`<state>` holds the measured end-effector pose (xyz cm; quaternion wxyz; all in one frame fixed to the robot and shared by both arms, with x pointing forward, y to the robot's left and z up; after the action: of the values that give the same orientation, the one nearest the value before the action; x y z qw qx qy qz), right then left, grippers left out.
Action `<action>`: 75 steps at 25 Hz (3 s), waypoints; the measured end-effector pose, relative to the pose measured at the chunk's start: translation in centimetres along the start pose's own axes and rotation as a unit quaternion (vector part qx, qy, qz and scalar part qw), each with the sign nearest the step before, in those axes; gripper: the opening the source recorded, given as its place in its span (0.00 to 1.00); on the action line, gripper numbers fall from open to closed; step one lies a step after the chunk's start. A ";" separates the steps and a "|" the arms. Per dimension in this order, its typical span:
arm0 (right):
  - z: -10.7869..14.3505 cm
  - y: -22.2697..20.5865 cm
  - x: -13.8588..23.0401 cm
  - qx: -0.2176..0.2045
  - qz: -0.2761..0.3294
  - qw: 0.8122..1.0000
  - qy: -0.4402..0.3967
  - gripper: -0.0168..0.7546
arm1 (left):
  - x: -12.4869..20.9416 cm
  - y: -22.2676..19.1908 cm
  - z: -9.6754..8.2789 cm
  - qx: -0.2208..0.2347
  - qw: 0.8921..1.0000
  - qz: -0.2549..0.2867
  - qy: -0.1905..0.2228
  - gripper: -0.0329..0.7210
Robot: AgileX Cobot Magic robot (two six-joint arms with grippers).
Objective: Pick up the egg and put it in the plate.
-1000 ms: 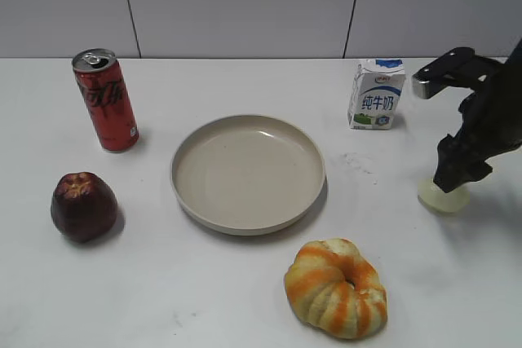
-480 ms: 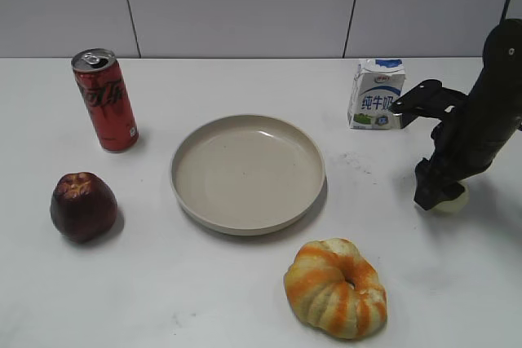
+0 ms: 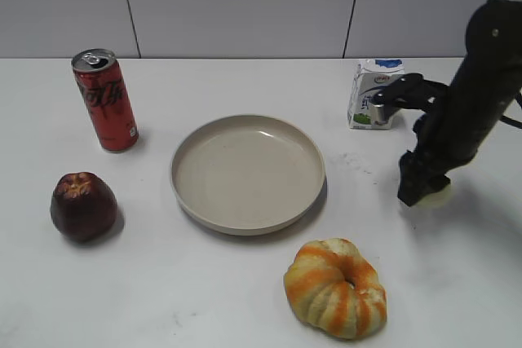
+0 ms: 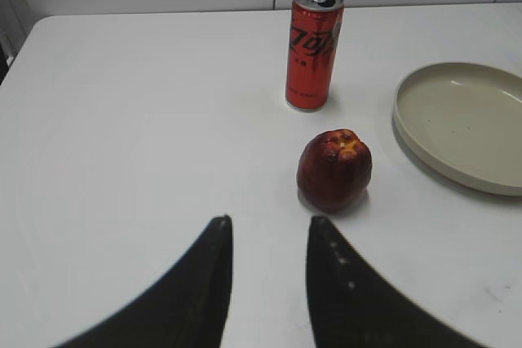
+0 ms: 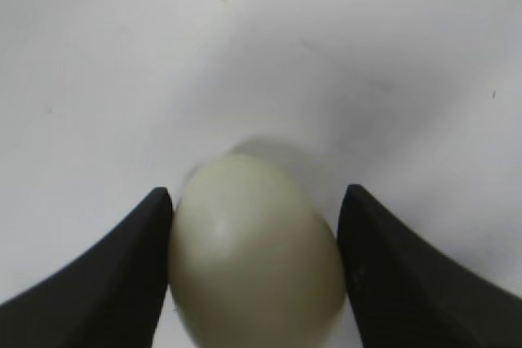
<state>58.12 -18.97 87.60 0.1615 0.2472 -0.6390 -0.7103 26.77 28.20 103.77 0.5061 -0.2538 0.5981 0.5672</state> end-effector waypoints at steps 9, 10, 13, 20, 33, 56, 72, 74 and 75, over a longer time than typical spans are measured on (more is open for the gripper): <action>11.0 5.4 -9.6 0.001 -0.151 0.977 0.152 0.61 | 0.0 0.0 0.0 0.000 1.000 0.000 0.000 0.35; 11.8 5.5 -10.4 -0.001 -0.167 0.973 0.158 0.61 | 0.0 0.0 0.0 0.000 1.000 0.000 0.000 0.35; 13.9 4.5 -11.8 -0.015 -0.193 0.968 0.161 0.61 | 0.0 0.0 0.0 0.000 1.000 0.000 0.000 0.35; 15.2 -0.6 -11.8 -0.053 -0.161 0.977 0.129 0.62 | 0.0 0.0 0.0 0.000 1.000 0.000 0.000 0.35; 13.9 2.2 -12.6 -0.055 -0.095 0.992 0.062 0.83 | 0.0 0.0 0.0 0.000 1.000 0.000 0.000 0.35; -6.2 12.7 -1.0 -0.002 -0.025 0.956 -0.291 0.78 | 0.0 0.0 0.0 0.000 1.000 0.000 0.000 0.35; 2.4 15.7 15.3 0.038 -0.073 0.957 -0.280 0.78 | 0.0 0.0 0.0 0.000 1.000 0.000 0.000 0.35; 3.3 15.6 17.1 0.047 -0.103 0.954 -0.277 0.78 | 0.0 0.0 0.0 0.000 1.000 0.000 0.000 0.35; 3.7 15.5 17.9 0.050 -0.112 0.953 -0.276 0.78 | 0.0 0.0 0.0 0.000 1.000 0.000 0.000 0.35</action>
<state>39.97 -27.70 100.50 -0.1142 0.1197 -0.6619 -0.7311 26.77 28.20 103.77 0.5061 -0.2538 0.5981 0.5672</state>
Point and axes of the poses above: a point on each arm's last joint axis where the gripper is mounted, y pointing back along that axis away from the gripper, z along the wrist's bending axis when the last joint is at zero, x = y × z, the point moved 4 cm from there along -y, pointing out along that axis toward the gripper, and after that the axes turned 8 degrees about -y, right-handed, at the moved point
